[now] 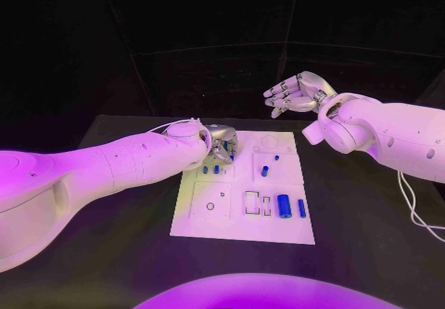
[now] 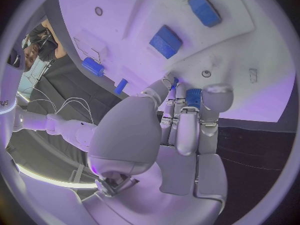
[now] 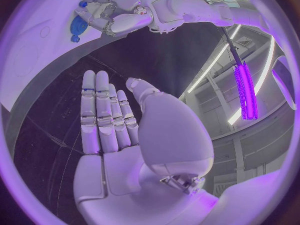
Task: Assemble the parts on the task board
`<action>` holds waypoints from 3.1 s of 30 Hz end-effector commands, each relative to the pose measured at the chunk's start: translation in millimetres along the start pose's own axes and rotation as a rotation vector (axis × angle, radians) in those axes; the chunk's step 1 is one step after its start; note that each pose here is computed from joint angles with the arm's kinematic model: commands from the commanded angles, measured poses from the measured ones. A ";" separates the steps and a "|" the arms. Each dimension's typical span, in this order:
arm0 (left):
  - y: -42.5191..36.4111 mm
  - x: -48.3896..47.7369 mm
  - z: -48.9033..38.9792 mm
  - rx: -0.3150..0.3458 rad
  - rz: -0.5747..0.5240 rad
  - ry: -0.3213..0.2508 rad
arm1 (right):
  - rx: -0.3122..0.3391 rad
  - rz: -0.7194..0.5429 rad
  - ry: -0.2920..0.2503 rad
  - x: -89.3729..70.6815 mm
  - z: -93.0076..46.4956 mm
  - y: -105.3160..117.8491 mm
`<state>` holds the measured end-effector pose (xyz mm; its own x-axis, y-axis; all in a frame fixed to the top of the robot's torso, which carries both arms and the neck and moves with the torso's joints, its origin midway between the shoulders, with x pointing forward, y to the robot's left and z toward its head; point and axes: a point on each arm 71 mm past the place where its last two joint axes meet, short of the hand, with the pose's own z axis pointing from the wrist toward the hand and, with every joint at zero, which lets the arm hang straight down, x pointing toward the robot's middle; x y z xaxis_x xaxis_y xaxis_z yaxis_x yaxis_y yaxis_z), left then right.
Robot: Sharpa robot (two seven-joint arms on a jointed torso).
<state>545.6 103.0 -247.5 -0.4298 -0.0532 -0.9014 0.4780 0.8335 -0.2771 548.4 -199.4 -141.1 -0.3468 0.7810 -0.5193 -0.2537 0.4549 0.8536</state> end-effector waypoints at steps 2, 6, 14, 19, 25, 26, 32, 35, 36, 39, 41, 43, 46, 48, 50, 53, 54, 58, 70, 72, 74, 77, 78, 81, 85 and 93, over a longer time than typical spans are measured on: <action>1.5 4.2 0.2 -0.017 0.016 0.030 | -0.013 -0.001 0.001 -0.1 0.6 2.2; 0.5 5.0 0.3 -0.013 0.016 0.033 | -0.013 -0.001 0.001 0.0 0.8 2.2; -1.6 3.4 -0.3 0.012 0.013 -0.004 | -0.015 0.000 0.002 0.3 1.0 2.4; -2.3 1.9 -2.1 0.030 0.010 -0.034 | -0.015 0.000 0.002 0.3 1.1 2.3; -1.6 0.3 -7.8 0.041 -0.004 -0.059 | -0.015 -0.001 0.002 0.0 1.1 2.1; -1.5 -0.5 -9.2 0.043 -0.009 -0.064 | -0.014 -0.001 0.002 -0.1 1.1 2.0; -2.0 -13.7 -19.4 0.057 -0.045 -0.106 | -0.011 -0.001 0.001 -0.8 0.4 0.3; 1.0 -18.9 -27.4 0.060 -0.055 -0.117 | -0.008 0.000 0.002 -0.5 -0.4 -1.6; 2.7 -20.2 -30.0 0.059 -0.057 -0.119 | -0.006 0.001 0.002 -0.5 -0.7 -2.3; 8.4 -22.5 -36.1 0.052 -0.060 -0.121 | -0.003 0.001 0.001 -0.5 -1.3 -4.0; 13.5 -23.2 -39.9 0.042 -0.061 -0.116 | -0.002 0.001 0.001 -0.3 -1.6 -4.8; 18.6 -23.0 -43.3 0.029 -0.062 -0.105 | -0.001 0.002 0.002 0.1 -1.8 -5.4; 26.1 -22.3 -47.7 0.009 -0.065 -0.086 | 0.001 0.003 0.003 0.4 -2.0 -6.2; 30.0 -21.7 -49.5 -0.002 -0.069 -0.075 | 0.001 0.003 0.003 0.5 -2.1 -6.5; 34.5 -21.0 -51.4 -0.014 -0.073 -0.062 | 0.001 0.003 0.004 0.8 -2.1 -6.6; 40.7 -20.5 -53.1 -0.033 -0.076 -0.052 | 0.001 0.003 0.005 1.4 -2.0 -6.6; 42.0 -20.5 -53.1 -0.037 -0.077 -0.051 | 0.001 0.004 0.005 1.6 -1.9 -6.5; 47.1 -20.1 -51.8 -0.051 -0.077 -0.046 | 0.001 0.004 0.006 2.1 -1.6 -6.4; 46.4 -15.6 -44.1 -0.051 -0.078 -0.032 | 0.000 0.004 0.006 3.6 -0.6 -5.9; 46.1 -15.1 -43.1 -0.053 -0.078 -0.027 | 0.000 0.004 0.006 3.7 -0.6 -5.8; 46.0 -14.6 -42.3 -0.054 -0.078 -0.022 | 0.000 0.004 0.007 3.9 -0.5 -5.7; 45.7 -14.0 -41.3 -0.056 -0.077 -0.015 | 0.000 0.004 0.007 4.2 -0.4 -5.6; 45.6 -13.7 -40.9 -0.057 -0.077 -0.011 | 0.000 0.004 0.008 4.2 -0.4 -5.6; 44.6 -13.1 -40.0 -0.055 -0.077 -0.006 | 0.000 0.004 0.008 4.2 -0.4 -5.5; 42.9 -12.4 -38.8 -0.051 -0.077 -0.001 | -0.001 0.005 0.008 4.4 -0.3 -5.4; 41.1 -11.0 -36.4 -0.058 -0.076 0.011 | -0.001 0.005 0.009 4.9 -0.1 -5.1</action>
<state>542.0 158.0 -236.2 -0.4567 -0.1173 -0.8819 0.4062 0.8544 -0.3240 548.0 -199.3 -150.0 -0.3523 0.7811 -0.5155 -0.2420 0.4560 0.8564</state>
